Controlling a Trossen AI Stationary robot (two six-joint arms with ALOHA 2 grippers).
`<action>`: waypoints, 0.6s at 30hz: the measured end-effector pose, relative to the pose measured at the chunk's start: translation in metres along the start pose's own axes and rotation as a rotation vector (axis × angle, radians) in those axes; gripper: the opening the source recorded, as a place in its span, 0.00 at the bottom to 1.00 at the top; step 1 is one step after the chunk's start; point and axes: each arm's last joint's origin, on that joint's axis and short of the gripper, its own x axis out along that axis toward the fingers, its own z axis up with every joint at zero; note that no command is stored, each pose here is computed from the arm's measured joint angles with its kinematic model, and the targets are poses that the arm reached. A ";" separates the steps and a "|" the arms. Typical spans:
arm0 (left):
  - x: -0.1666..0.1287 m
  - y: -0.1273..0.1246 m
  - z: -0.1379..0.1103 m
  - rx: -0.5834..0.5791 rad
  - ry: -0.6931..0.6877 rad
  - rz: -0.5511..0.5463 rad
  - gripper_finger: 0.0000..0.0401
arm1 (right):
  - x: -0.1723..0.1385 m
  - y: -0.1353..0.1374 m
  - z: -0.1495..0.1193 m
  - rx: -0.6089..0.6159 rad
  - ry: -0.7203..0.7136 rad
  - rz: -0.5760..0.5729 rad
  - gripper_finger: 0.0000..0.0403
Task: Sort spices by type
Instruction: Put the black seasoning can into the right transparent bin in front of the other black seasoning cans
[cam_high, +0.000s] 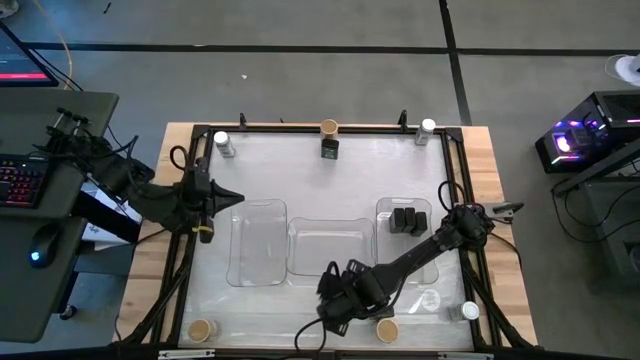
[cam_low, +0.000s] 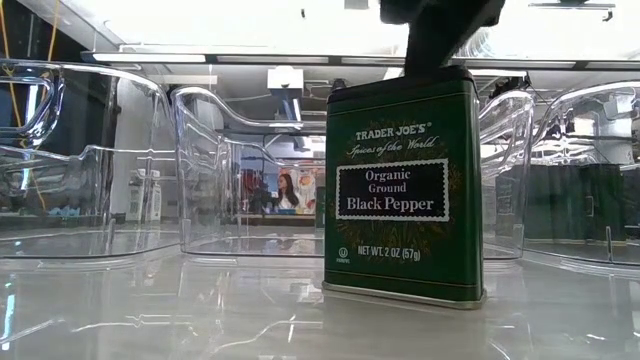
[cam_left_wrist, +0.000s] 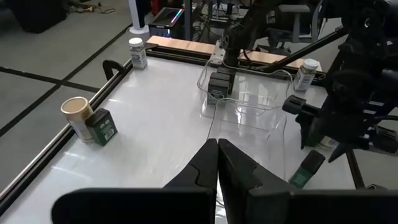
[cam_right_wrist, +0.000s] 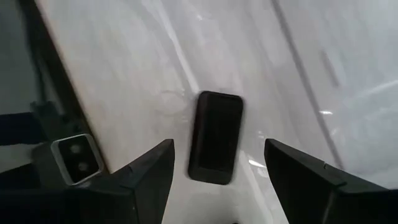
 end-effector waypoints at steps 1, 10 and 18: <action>0.000 0.000 0.000 0.001 0.001 0.000 0.00 | 0.000 0.001 0.001 -0.009 -0.001 0.015 0.61; 0.000 0.000 0.000 0.002 0.004 -0.001 0.00 | 0.013 -0.002 -0.004 0.010 0.010 -0.009 0.61; 0.000 0.001 -0.002 0.020 0.021 0.007 0.00 | 0.030 -0.002 -0.009 0.013 0.012 0.016 0.61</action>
